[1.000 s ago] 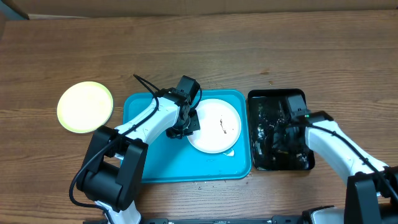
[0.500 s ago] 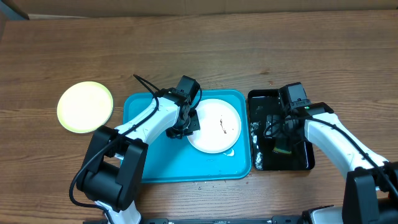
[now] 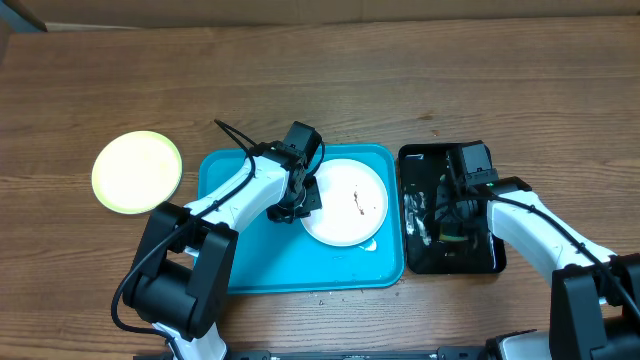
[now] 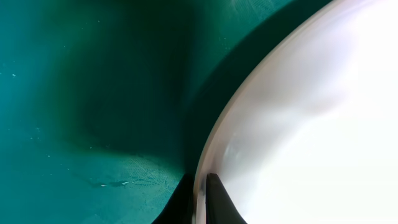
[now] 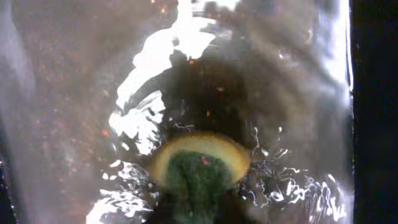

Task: Clean dirty plates on tray and stack at the side
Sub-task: 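Rub the sponge in the black tray with the right gripper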

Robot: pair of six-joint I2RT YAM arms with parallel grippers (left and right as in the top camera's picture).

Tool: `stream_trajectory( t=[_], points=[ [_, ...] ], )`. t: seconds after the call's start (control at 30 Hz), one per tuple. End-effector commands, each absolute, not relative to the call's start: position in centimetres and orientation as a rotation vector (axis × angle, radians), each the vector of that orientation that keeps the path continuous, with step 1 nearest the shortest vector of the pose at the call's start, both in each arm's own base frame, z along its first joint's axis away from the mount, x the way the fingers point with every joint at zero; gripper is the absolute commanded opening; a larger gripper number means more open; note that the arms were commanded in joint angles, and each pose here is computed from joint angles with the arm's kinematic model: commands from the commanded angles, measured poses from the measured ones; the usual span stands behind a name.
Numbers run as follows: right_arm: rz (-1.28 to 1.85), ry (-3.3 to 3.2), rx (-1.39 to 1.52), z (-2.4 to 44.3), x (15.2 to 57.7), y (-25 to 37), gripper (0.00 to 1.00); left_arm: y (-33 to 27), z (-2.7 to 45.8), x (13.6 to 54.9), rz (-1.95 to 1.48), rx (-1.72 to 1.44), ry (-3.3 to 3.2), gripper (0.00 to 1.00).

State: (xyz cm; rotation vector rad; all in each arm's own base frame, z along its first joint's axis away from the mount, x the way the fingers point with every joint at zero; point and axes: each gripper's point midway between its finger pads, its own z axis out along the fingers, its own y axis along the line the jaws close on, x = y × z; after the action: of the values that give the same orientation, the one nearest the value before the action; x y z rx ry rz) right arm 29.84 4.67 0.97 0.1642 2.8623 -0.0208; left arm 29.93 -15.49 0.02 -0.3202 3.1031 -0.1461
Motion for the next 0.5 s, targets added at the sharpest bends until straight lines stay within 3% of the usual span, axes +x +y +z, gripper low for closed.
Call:
stream_trajectory(
  t=[0.0, 0.07, 0.2, 0.27, 0.3, 0.4, 0.47],
  points=[
    [-0.01, 2.864, 0.163, 1.2, 30.1, 4.8, 0.65, -13.4, -4.1, 26.4, 0.049, -0.319, 3.223, 0.04],
    [-0.011, 2.877, 0.162, 1.3, 29.9, 4.8, 0.75, -13.4, -4.1, 26.5, 0.054, -0.319, 3.221, 0.04],
    [-0.03, 2.931, 0.168, 1.0, 28.6, 4.6, 0.73, -13.4, -4.1, 26.5, 0.055, -0.318, 3.22, 0.04],
    [-0.025, 2.955, 0.167, 0.9, 28.1, 4.6, 0.56, -13.3, -4.1, 26.5, 0.057, -0.319, 3.218, 0.04],
    [-0.019, 2.961, 0.166, 0.8, 27.9, 4.7, 0.38, -13.4, -4.1, 26.5, 0.056, -0.319, 3.218, 0.04],
    [-0.001, 2.972, 0.164, 0.8, 27.7, 4.9, 0.06, -13.4, -4.1, 26.5, 0.055, -0.318, 3.218, 0.04],
    [0.029, 2.958, 0.148, 0.9, 28.1, 5.3, 0.04, -13.4, -4.1, 26.5, 0.056, -0.318, 3.218, 0.04]
  ],
)
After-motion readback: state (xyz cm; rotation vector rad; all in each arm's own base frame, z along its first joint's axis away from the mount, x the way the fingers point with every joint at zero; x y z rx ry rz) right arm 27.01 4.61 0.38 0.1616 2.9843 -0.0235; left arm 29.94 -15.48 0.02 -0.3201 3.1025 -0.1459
